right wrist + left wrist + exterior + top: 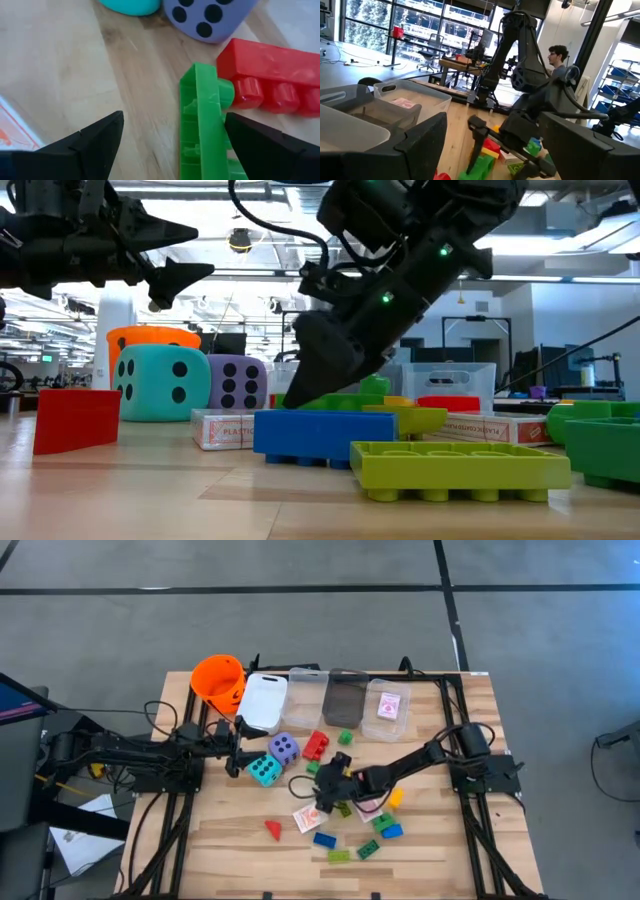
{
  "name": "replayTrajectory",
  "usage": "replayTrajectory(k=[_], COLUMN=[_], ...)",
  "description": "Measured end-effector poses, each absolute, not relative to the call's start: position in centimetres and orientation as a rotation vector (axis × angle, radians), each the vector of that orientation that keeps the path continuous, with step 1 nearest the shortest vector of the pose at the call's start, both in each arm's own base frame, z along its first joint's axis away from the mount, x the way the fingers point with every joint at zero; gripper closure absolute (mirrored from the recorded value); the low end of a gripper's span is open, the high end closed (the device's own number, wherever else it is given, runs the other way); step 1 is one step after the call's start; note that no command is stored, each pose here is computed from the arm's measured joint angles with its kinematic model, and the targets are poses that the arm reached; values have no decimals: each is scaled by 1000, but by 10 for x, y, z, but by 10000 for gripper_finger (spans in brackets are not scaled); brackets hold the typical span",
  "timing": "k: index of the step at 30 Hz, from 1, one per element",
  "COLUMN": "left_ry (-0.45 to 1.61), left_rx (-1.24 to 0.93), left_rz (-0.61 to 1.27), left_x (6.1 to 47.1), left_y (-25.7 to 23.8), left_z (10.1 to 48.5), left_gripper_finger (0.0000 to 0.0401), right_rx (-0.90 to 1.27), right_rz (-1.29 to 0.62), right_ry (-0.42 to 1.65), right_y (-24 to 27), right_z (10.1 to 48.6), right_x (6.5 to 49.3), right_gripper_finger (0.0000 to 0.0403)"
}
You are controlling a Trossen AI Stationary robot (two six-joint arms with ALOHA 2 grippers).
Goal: Pick & Place Toys
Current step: Put the large middle green game piece into the black bin
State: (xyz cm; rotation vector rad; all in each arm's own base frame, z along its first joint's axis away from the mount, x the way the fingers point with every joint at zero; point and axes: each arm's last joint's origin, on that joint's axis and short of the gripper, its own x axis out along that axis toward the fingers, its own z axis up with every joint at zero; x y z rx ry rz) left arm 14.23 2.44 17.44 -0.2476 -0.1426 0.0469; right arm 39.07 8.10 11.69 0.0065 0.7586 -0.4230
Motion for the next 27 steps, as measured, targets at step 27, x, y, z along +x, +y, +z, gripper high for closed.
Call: replayTrajectory(k=[27], left_ry=[-143], left_rx=[-247], left_rz=[48], left_x=[142], left_y=[24], left_z=[174], left_gripper_finger=[91], right_rx=[253], right_rz=[-489], right_ry=[903], right_y=[52], right_z=[109], right_x=[385], right_gripper_finger=[150])
